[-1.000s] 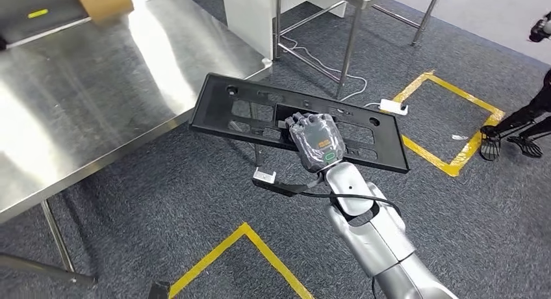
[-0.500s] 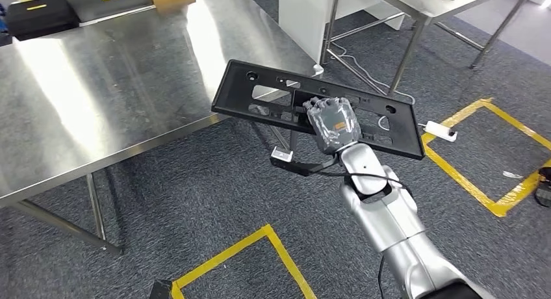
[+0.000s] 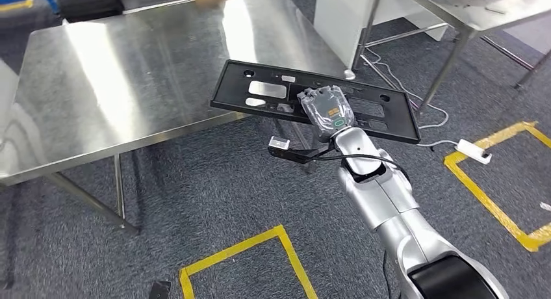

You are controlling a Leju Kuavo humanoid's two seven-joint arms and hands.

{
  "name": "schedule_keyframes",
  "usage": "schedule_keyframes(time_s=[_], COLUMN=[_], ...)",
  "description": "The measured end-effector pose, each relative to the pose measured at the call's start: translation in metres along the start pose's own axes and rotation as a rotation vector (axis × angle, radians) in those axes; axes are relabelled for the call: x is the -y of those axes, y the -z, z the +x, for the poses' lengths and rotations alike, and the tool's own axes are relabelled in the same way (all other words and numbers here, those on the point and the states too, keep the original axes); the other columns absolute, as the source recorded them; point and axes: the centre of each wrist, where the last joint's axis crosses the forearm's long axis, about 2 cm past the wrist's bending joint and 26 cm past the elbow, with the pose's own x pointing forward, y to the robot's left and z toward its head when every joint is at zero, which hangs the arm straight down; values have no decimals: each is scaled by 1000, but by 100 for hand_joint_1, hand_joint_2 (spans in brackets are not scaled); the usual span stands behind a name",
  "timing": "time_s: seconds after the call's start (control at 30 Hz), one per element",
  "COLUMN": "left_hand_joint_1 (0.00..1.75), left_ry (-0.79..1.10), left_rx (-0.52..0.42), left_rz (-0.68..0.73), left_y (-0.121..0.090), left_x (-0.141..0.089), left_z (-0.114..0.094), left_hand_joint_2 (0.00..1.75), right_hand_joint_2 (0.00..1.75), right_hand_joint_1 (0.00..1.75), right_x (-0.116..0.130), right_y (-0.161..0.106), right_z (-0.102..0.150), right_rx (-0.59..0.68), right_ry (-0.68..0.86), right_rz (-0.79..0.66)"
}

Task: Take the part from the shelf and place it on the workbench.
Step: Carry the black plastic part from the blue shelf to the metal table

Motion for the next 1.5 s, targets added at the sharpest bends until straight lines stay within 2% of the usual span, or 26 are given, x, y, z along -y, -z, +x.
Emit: schedule_keyframes(time_s=[0.37,0.73,1.17,1.37,1.5], left_hand_joint_1=[0,0,0,0,0], left_ry=[-15,-32,-26,-32,-50], left_rx=[-10,-25,-32,-40,-38], left_rz=[2,-28,-48,-53,-74], left_y=[1,-2,-1,0,0], left_x=[0,-1,-4,-3,-3], left_z=[1,-4,-4,-2,-3], left_hand_joint_2=[0,0,0,0,0], right_hand_joint_2=[175,175,175,175,175], right_hand_joint_1=[173,173,173,173,173], right_x=[-8,-3,-5,-15,-15], right_y=[2,13,12,-1,0], right_z=[4,16,14,8,8], right_rx=[42,66,48,45,55], right_ry=[32,45,15,-9,-29], right_rz=[45,44,60,91,91])
